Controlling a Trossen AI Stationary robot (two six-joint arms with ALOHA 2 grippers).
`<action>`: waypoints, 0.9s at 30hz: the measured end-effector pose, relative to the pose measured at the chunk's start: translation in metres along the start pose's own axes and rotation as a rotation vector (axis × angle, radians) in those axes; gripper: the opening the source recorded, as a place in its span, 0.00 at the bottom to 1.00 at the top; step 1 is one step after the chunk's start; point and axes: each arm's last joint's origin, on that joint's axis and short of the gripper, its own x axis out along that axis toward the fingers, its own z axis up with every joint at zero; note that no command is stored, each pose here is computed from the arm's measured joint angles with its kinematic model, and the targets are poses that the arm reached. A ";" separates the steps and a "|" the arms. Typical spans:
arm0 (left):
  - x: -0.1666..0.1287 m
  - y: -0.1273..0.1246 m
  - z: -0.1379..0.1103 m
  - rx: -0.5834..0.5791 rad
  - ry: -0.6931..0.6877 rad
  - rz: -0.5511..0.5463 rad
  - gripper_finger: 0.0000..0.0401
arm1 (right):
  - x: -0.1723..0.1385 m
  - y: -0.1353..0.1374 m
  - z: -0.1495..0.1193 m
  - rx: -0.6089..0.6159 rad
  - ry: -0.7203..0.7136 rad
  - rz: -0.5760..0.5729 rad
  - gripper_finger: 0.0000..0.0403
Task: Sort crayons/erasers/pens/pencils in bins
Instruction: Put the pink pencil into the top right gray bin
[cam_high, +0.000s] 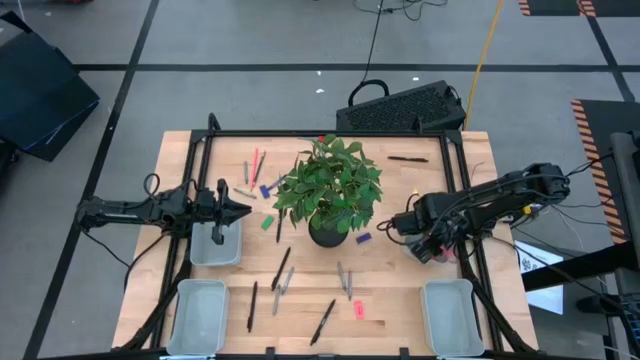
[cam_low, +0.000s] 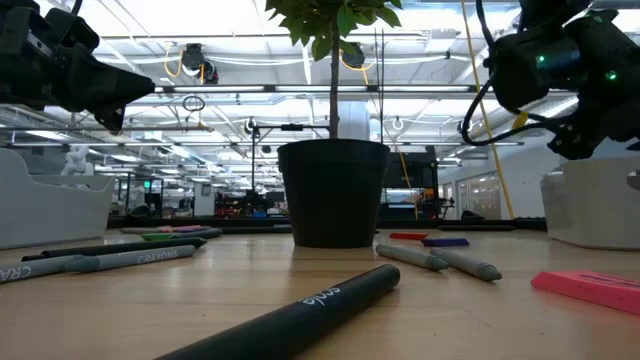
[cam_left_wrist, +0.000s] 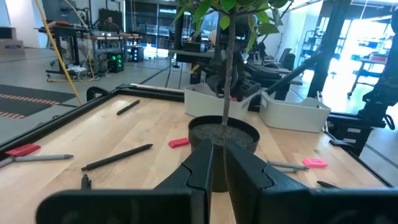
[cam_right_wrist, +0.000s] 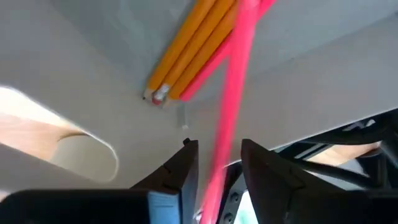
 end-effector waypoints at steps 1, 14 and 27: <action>0.000 0.000 0.000 0.000 -0.001 0.000 0.10 | 0.000 0.000 0.000 0.000 -0.002 0.004 0.26; 0.000 0.000 0.000 0.000 0.000 0.000 0.10 | 0.002 0.001 0.005 -0.005 -0.033 0.032 0.20; 0.000 0.000 0.000 0.000 0.000 0.000 0.10 | -0.003 0.001 0.001 0.006 -0.035 0.083 0.05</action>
